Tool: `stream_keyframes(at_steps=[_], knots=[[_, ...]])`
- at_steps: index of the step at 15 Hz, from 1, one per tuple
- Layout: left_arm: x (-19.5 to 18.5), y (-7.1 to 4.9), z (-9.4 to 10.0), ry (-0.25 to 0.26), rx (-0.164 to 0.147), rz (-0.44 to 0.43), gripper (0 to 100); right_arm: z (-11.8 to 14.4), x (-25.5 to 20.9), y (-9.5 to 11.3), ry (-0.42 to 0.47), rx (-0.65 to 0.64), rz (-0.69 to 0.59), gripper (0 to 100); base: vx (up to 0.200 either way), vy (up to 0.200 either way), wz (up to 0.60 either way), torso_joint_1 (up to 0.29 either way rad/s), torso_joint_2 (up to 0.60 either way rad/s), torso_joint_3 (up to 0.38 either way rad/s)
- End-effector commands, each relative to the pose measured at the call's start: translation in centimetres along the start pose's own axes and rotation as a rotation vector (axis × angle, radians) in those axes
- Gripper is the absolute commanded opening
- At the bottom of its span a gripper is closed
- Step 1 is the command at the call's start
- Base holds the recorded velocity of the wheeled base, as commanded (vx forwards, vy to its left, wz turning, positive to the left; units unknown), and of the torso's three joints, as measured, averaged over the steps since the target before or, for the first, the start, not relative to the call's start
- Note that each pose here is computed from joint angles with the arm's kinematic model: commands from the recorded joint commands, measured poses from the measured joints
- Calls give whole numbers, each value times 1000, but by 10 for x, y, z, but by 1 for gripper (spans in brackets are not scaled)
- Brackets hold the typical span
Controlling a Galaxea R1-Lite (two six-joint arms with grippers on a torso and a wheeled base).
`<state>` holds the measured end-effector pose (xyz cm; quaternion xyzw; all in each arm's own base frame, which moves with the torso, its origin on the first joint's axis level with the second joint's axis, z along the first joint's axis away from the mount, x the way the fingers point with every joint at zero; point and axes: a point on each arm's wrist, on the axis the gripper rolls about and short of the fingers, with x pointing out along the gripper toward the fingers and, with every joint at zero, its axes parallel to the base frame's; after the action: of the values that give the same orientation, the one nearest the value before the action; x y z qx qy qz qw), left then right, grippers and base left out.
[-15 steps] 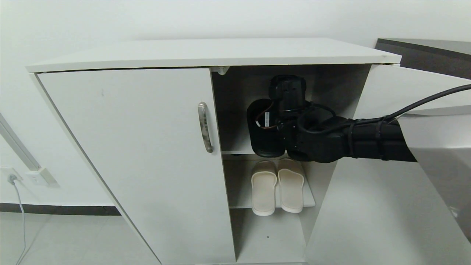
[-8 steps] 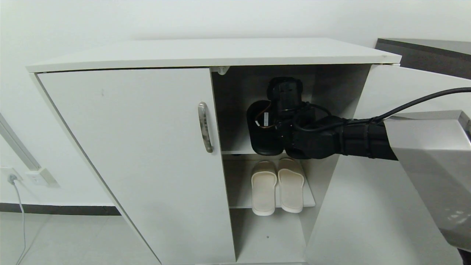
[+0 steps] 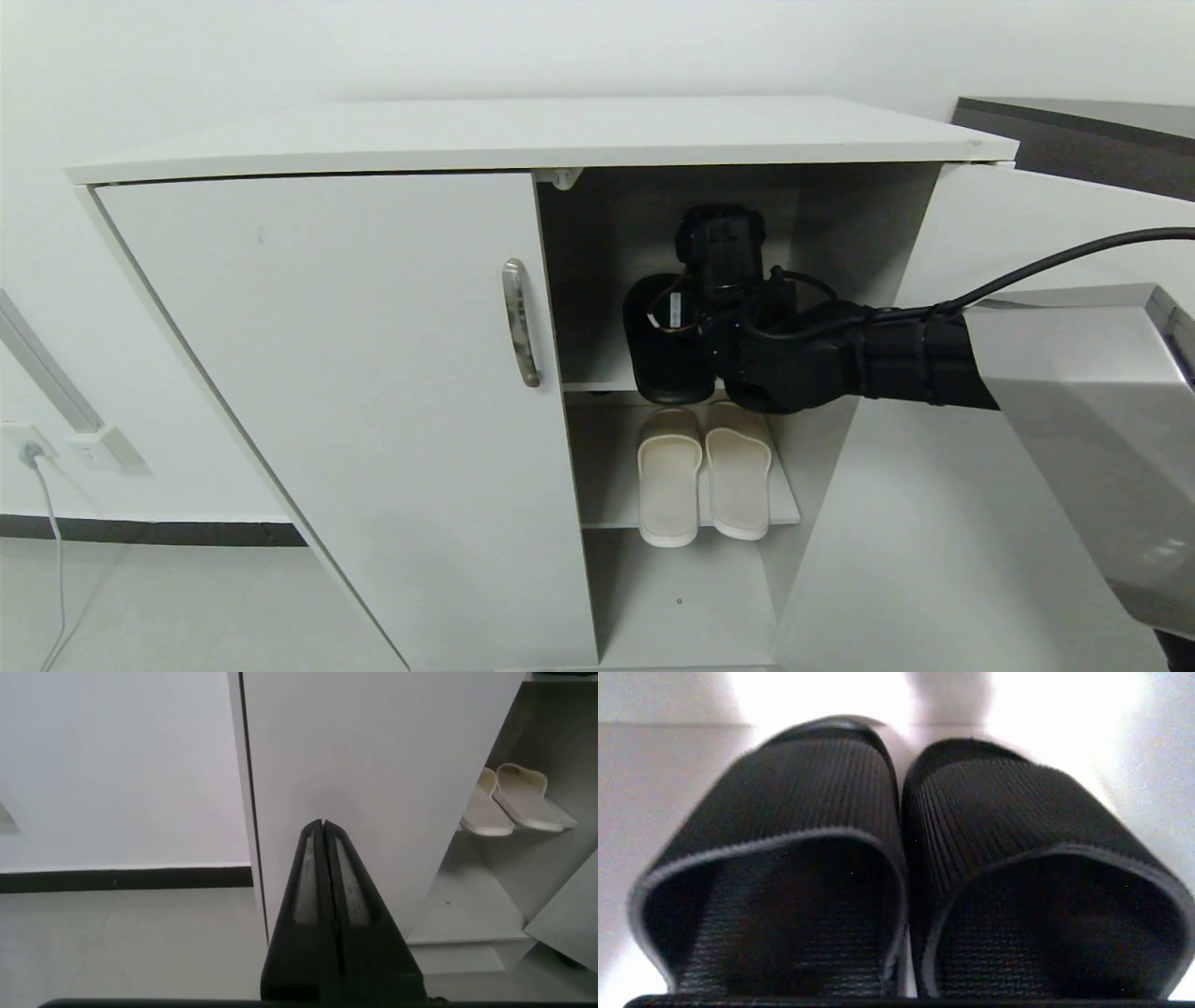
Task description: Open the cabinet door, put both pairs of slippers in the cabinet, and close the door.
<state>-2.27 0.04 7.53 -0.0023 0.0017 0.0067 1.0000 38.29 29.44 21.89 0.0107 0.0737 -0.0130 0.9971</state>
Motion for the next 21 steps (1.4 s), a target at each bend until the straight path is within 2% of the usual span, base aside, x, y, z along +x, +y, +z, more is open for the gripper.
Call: stream_keyframes(at_steps=[1,7,11,16,20,21], knots=[[0,0,0,0,-1,0,0,3,-8,-3,6,-7,7,100,0,0,0,0,0,0],[0,0,0,0,-1,0,0,11,-47,-10,29,-15,42,100,0,0,0,0,0,0],[0,0,0,0,0,0,0,11,-91,-16,33,-15,99,100,0,0,0,0,0,0],[0,0,0,0,0,0,0,-5,-139,-25,28,-25,184,100,0,0,0,0,0,0],[0,0,0,0,0,0,0,-16,-154,-26,32,-34,218,100,0,0,0,0,0,0],[0,0,0,0,0,0,0,-19,-155,-26,29,-33,222,0,0,0,0,0,0,0]])
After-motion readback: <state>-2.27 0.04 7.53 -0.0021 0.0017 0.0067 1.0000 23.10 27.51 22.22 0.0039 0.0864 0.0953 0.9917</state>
